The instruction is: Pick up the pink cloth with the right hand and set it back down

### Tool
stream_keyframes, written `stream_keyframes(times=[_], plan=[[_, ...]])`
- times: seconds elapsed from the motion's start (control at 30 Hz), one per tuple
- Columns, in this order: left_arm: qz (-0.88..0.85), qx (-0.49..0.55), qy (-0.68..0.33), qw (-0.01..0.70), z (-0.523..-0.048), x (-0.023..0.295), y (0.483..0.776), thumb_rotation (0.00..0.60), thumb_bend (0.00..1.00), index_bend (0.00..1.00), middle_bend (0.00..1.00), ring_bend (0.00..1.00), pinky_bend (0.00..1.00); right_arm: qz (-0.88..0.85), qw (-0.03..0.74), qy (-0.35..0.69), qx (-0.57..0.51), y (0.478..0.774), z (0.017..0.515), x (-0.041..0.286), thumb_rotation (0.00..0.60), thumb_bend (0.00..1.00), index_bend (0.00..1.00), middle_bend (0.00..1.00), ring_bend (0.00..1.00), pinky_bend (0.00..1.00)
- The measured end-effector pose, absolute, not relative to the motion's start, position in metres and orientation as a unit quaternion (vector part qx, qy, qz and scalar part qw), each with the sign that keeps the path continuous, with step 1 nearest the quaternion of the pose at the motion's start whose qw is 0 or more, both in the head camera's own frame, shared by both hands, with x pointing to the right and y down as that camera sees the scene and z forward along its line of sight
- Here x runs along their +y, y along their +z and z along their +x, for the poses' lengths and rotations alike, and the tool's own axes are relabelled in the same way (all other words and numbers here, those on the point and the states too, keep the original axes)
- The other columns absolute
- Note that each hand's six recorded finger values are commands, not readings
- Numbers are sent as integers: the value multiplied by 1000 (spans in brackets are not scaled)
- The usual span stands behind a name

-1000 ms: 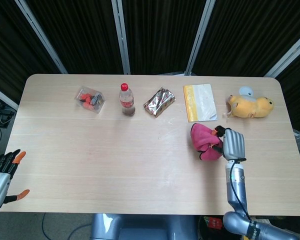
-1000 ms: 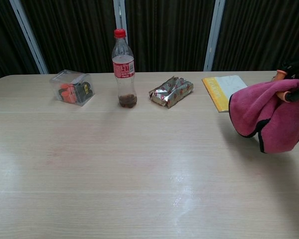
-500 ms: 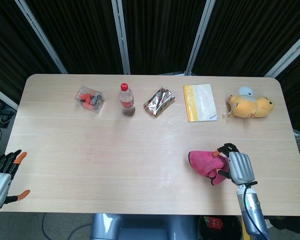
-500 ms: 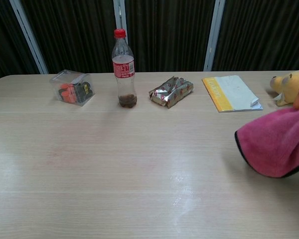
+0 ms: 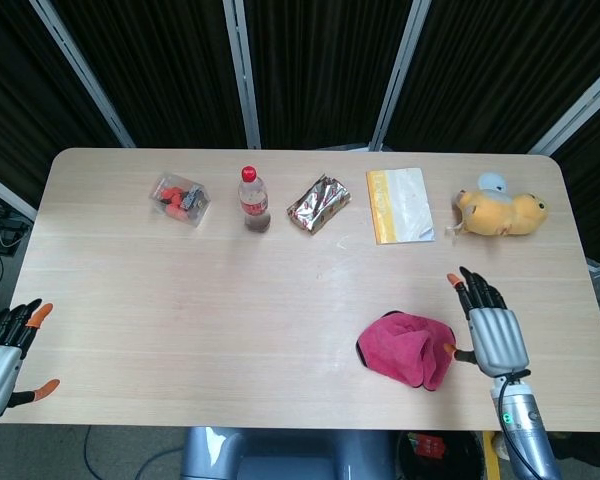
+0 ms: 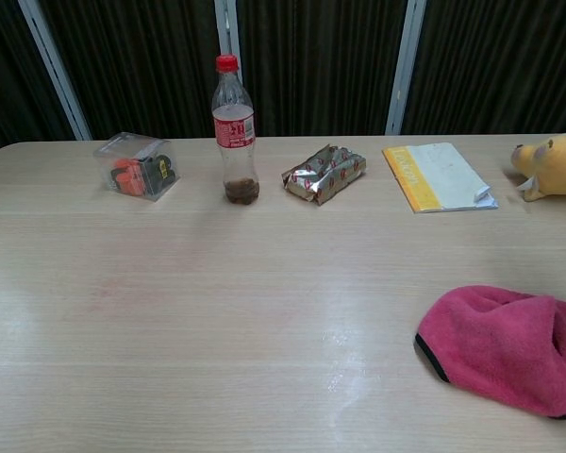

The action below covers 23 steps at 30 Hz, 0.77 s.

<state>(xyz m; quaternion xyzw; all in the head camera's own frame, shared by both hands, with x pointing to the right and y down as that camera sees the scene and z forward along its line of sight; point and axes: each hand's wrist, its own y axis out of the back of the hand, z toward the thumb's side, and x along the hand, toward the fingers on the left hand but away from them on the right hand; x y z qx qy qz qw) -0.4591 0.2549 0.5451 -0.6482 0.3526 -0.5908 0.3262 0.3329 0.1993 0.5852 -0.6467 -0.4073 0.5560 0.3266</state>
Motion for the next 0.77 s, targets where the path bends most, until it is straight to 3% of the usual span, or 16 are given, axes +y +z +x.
stream_keyframes(times=[0.53,0.77], plan=[[-646,351,-583,346,-459,253,544,600,0,0,0,0,0,-607,391,536,-438,520,402,243,600,16,19,0,0,77],[-643,345,-585,354,-458,253,544,600,0,0,0,0,0,-610,370,538,-449,517,414,254,600,16,19,0,0,78]])
